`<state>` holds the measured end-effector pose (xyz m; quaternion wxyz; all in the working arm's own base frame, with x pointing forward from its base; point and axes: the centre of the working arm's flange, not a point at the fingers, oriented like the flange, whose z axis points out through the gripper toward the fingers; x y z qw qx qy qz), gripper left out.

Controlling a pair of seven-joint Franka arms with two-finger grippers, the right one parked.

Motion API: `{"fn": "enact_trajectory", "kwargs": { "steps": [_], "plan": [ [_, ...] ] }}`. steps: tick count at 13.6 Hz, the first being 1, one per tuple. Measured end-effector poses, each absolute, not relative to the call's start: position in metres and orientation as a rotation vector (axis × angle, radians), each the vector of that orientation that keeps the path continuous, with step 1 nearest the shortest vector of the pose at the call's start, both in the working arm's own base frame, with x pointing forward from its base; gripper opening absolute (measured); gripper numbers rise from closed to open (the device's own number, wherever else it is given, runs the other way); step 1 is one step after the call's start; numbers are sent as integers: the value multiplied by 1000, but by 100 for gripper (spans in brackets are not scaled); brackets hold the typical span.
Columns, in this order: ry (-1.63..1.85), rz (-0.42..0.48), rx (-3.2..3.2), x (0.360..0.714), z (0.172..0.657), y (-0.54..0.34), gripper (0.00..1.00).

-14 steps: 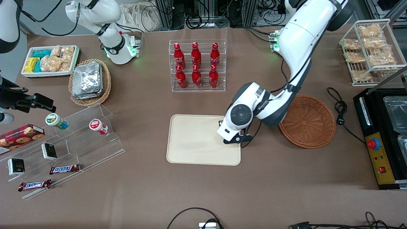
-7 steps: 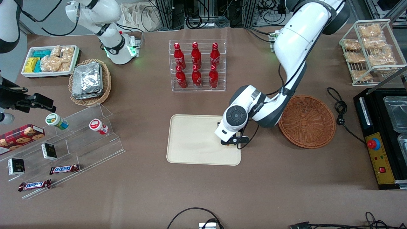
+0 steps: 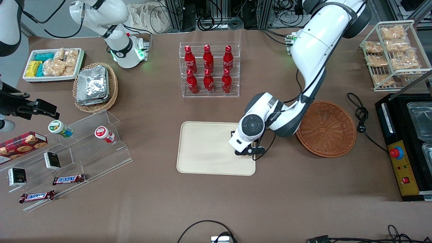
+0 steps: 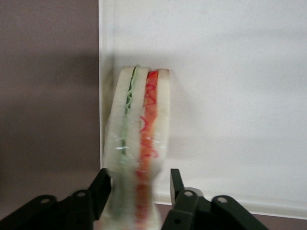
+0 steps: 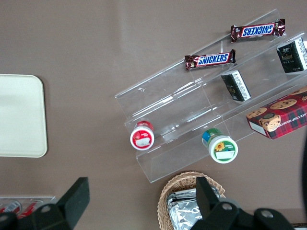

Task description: Place sandwich from basket to tray

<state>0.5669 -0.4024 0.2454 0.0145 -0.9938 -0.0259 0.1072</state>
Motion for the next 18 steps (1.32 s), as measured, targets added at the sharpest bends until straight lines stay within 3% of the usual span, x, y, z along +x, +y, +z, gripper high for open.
{"fn": "enact_trajectory", "kwargs": {
  "steps": [3,4,8,14,18],
  "plan": [
    [-75,308,-3086,569,286,-401,95],
    [-72,297,-3078,567,307,-399,100],
    [-43,254,-3045,546,376,-369,100],
    [37,276,-3017,491,446,-245,100],
    [-139,292,-3014,515,503,-166,100]
  ]
}}
